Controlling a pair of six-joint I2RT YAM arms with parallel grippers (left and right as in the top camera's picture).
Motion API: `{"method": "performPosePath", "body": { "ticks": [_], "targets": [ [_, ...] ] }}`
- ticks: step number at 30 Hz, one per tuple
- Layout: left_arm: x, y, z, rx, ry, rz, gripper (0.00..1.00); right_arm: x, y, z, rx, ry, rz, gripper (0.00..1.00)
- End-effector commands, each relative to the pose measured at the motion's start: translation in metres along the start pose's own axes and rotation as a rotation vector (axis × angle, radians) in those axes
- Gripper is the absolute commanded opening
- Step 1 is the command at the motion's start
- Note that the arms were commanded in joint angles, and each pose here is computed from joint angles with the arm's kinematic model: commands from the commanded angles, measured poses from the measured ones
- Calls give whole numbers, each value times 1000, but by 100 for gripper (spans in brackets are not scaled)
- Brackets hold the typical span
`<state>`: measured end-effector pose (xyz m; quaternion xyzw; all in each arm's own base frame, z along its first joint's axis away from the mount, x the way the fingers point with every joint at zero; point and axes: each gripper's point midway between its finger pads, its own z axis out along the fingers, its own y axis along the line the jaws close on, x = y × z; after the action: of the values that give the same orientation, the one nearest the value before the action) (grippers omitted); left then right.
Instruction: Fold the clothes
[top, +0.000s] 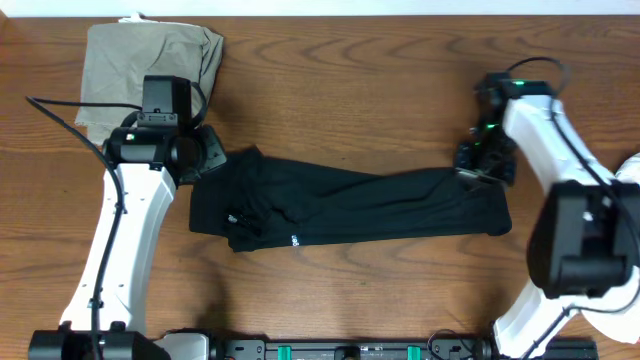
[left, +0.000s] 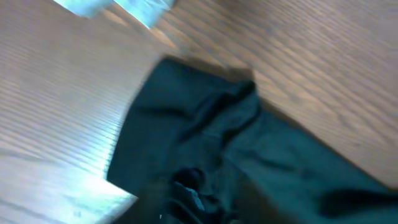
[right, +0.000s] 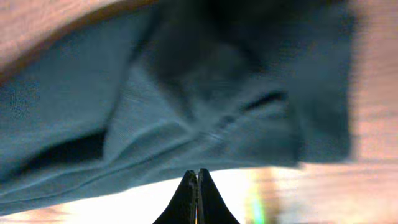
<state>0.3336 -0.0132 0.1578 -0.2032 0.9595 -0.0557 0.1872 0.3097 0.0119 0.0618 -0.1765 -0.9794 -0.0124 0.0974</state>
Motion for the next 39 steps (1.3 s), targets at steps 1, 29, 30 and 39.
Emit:
{"method": "performPosePath", "body": {
  "ticks": [1, 29, 30, 39],
  "targets": [
    [3, -12, -2, 69, 28, 14, 70, -10, -27, -33, -12, -104, 16, 22],
    [5, -11, 0, 64, 37, 14, 98, -9, -24, -3, -120, -88, -25, 1],
    [5, -11, 0, 64, 37, 14, 98, -7, -16, -3, -124, -87, -53, 1],
    [15, -11, 0, 65, 78, 13, 98, 14, 54, -1, -166, -104, -347, 1]
  ]
}}
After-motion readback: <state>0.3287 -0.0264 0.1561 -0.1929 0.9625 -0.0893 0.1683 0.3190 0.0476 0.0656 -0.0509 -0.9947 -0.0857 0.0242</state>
